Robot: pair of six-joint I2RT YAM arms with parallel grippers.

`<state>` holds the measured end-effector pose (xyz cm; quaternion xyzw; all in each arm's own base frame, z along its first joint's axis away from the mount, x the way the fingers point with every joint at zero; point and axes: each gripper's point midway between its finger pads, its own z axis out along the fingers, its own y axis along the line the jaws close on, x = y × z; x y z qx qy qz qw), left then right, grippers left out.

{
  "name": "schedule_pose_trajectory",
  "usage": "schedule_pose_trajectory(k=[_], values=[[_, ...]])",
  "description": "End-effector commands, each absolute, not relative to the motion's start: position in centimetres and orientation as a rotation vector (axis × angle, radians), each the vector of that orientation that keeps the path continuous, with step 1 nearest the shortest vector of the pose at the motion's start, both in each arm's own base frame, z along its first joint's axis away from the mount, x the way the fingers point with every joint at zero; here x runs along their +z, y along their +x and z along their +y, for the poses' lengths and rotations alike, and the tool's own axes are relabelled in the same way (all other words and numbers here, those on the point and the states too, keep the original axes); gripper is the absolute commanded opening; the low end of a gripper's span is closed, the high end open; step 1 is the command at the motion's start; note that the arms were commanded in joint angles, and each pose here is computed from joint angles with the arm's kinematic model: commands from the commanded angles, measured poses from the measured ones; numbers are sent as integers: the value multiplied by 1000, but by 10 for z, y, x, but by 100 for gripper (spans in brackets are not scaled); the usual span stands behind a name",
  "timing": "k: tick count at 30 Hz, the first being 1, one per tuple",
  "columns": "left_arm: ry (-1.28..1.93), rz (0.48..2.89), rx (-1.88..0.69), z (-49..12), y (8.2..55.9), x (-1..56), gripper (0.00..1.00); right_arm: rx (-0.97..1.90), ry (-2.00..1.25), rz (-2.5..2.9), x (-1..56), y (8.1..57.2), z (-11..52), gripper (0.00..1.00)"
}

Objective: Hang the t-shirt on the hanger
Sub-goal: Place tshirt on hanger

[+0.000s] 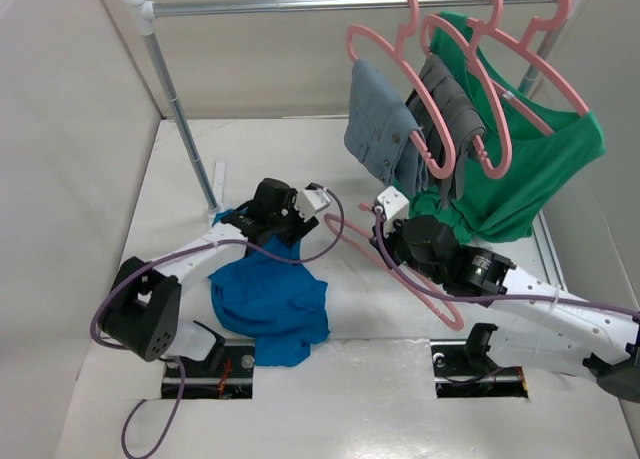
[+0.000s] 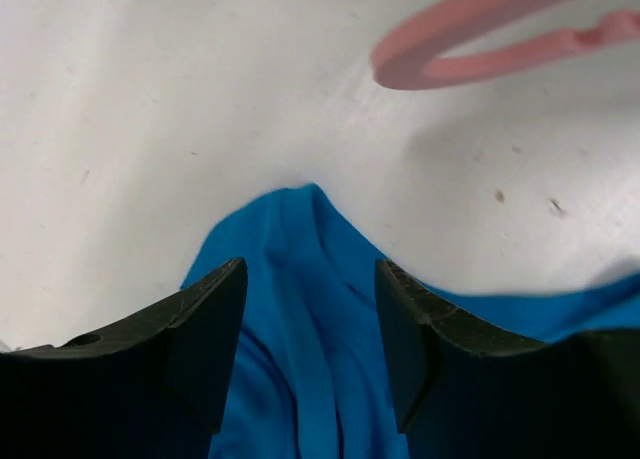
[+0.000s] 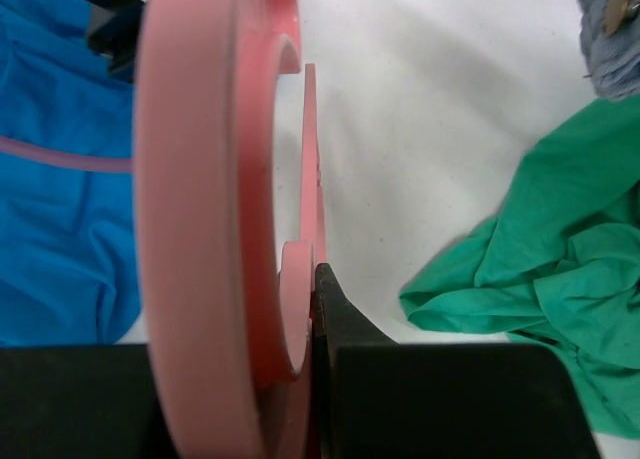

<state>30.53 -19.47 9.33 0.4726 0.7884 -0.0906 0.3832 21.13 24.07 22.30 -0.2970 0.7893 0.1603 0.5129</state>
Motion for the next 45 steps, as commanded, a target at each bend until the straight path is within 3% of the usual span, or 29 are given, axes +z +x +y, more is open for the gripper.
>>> schedule_pose_trajectory(k=[1, 15, 19, 20, 22, 30, 36, 45], values=[[1034, 2000, -117, -190, 334, 104, 50, 376, -671, 1839, 258, 219, 239, 0], [1064, 2164, -171, -192, 321, 53, 46, 304, -626, 1842, 254, 214, 209, 0], [1063, 2178, -186, -195, 322, 47, 30, 313, -633, 1843, 255, 214, 212, 0], [1063, 2178, -186, -195, 322, 47, 14, 313, -631, 1854, 253, 213, 211, 0], [1060, 2168, -157, -193, 327, 50, 0, 308, -636, 1861, 251, 213, 210, 0], [1096, 2181, -144, -195, 332, 71, 0, 344, -714, 1867, 243, 205, 217, 0], [1089, 2159, -232, -206, 344, 124, 0, 427, -778, 1785, 261, 197, 228, 0], [1134, 2135, -368, -215, 320, 154, 0, 549, -757, 1703, 284, 193, 244, 0]])
